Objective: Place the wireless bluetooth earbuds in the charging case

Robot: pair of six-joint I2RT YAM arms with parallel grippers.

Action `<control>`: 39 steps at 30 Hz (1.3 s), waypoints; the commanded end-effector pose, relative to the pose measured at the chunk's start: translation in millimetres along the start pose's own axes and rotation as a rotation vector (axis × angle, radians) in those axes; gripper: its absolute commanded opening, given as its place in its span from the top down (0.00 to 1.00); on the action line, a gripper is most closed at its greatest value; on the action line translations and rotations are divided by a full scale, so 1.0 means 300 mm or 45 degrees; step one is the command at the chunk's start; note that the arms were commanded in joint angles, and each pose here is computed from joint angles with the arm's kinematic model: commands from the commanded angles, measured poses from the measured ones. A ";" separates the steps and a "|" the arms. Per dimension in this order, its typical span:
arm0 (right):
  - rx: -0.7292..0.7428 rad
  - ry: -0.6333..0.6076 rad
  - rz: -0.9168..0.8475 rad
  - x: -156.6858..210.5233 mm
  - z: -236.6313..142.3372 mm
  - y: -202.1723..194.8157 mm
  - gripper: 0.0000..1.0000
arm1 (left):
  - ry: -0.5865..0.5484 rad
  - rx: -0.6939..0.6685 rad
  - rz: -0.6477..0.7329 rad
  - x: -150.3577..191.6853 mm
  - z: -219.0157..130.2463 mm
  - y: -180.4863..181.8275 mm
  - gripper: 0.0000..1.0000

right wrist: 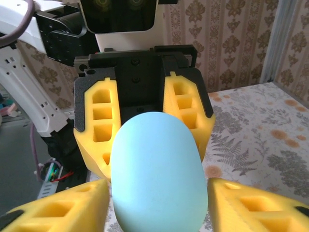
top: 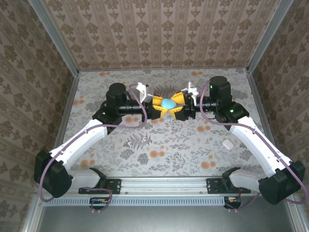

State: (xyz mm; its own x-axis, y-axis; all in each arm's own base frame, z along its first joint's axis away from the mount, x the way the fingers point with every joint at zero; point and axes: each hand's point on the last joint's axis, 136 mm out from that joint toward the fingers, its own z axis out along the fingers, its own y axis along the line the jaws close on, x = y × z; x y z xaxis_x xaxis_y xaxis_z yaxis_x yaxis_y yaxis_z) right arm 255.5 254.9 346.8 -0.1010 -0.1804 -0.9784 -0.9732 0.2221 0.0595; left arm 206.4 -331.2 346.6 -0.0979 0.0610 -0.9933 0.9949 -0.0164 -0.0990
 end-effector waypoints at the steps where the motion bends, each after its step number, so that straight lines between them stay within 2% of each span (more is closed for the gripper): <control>1: 0.118 -0.034 0.025 -0.033 -0.027 -0.029 0.33 | -0.087 -0.050 0.043 -0.046 -0.009 0.002 0.66; 8: 0.192 -0.118 0.272 -0.128 -0.060 -0.046 0.25 | -0.256 -0.231 0.060 -0.075 -0.035 0.061 0.66; 11: 0.223 -0.101 0.461 -0.125 -0.058 -0.073 0.25 | -0.303 -0.287 0.082 -0.078 -0.048 0.071 0.67; 14: 0.195 -0.057 0.546 -0.101 -0.046 -0.069 0.25 | -0.325 -0.299 0.104 -0.081 -0.055 0.064 0.66; 28: 0.038 0.011 0.645 -0.075 0.005 -0.056 0.26 | -0.352 -0.332 0.121 -0.083 -0.064 0.045 0.66; 39: 0.199 -0.024 0.662 -0.093 -0.005 -0.130 0.28 | -0.357 -0.288 0.133 -0.088 -0.062 0.018 0.66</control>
State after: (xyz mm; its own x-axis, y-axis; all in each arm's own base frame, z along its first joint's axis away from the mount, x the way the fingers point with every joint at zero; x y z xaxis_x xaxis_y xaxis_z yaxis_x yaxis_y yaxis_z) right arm 285.4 254.0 355.8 -0.5728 -0.0372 -0.8189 -0.7662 0.3793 0.5187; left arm 227.2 -317.6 357.5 0.0041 -0.1622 -0.9867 0.9683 0.2470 -0.0366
